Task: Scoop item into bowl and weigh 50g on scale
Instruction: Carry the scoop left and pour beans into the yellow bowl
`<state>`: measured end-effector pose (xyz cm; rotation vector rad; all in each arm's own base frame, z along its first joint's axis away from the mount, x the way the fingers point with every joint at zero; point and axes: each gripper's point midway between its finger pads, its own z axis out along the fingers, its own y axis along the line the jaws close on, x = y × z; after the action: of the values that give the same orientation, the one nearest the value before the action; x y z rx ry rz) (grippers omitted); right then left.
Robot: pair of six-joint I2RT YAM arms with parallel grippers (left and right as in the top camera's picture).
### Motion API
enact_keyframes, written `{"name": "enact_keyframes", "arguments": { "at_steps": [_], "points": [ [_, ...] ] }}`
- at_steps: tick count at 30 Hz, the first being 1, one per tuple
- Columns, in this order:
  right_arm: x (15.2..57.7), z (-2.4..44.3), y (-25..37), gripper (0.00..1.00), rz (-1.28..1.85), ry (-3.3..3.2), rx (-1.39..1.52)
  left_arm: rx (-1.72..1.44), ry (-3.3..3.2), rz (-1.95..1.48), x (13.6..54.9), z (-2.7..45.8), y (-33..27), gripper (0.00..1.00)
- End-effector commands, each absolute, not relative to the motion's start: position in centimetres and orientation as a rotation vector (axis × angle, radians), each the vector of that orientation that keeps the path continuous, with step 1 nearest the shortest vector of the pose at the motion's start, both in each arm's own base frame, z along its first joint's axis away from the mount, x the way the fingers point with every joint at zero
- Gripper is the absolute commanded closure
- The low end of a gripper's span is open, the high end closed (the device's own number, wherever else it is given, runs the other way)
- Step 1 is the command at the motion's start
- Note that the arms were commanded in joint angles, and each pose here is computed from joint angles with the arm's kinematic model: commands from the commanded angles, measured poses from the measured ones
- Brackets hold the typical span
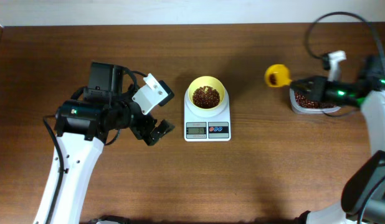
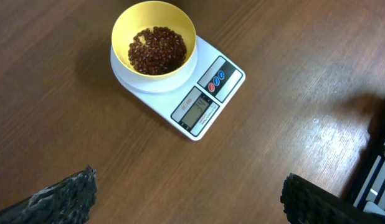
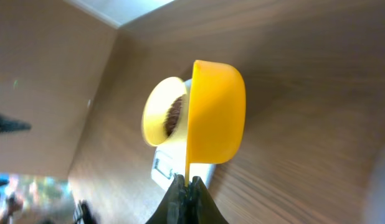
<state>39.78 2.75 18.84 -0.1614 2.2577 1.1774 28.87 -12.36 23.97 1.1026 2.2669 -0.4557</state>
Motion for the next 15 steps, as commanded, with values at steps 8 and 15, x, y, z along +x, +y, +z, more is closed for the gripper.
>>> {"name": "enact_keyframes", "arguments": {
  "at_steps": [8,15],
  "points": [
    [39.6,18.0,17.6,0.96,1.086,2.2,-0.733,1.117,2.267,-0.453,28.9,23.7,-12.3,0.01],
    [41.1,15.1,19.5,0.96,0.666,2.295,-0.819,1.117,2.267,-0.453,28.9,23.7,-12.3,0.01]
  ]
}}
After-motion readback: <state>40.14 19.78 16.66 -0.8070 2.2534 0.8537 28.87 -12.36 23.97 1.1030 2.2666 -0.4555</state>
